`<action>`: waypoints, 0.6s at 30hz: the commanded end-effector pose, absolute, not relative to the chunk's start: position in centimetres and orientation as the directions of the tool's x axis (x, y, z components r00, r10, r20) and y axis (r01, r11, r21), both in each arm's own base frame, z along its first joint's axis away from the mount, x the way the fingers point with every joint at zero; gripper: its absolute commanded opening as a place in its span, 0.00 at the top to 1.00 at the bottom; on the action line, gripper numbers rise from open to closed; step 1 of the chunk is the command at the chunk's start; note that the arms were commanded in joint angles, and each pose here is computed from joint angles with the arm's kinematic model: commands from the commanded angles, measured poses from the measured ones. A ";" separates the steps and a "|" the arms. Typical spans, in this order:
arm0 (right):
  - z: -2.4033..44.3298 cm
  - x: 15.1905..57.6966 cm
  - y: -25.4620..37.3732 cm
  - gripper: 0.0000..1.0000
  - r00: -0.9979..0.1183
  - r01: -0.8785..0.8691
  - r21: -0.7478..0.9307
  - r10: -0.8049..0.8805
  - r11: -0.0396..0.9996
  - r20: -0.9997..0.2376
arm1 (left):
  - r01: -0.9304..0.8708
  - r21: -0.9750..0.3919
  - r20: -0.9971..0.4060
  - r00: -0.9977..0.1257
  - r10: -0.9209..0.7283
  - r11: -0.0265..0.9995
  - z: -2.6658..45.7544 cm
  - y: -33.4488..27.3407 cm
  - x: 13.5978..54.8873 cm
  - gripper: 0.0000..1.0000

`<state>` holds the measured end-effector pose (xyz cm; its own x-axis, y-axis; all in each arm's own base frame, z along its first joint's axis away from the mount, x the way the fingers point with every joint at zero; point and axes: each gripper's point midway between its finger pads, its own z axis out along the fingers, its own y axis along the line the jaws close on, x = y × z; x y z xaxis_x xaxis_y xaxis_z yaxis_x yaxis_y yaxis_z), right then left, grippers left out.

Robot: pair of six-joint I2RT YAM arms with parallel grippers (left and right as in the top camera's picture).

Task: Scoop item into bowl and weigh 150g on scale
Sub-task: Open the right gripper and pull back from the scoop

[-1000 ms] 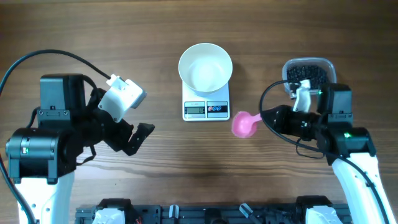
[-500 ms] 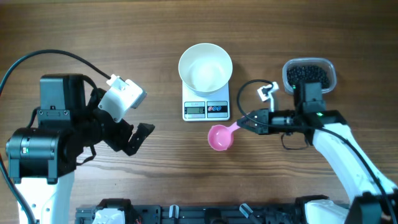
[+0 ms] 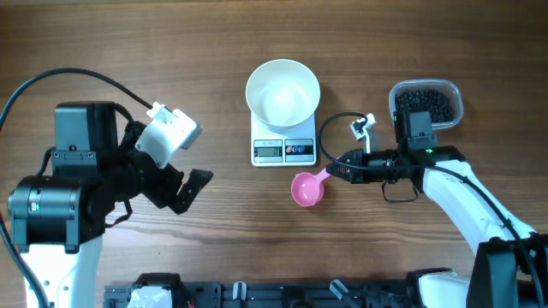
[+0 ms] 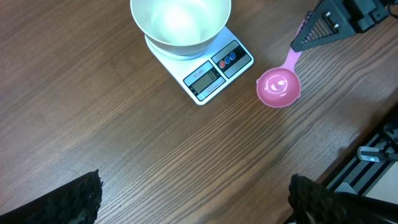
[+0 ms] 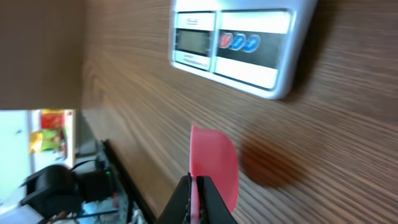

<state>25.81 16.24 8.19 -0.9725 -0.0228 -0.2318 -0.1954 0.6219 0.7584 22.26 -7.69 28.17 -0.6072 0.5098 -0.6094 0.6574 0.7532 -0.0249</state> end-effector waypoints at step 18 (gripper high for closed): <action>20.2 28.3 2.3 0.96 -0.675 0.022 0.729 0.548 0.684 -0.494 | 0.670 -0.012 -0.628 -0.583 0.516 0.742 28.8 -7.8 22.3 0.00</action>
<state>29.29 2.56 17.75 -0.7265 0.4851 -0.4867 0.0236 0.7255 0.6878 22.25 -7.69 28.16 -0.6074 0.5098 -0.6092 0.6574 0.7532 -0.0252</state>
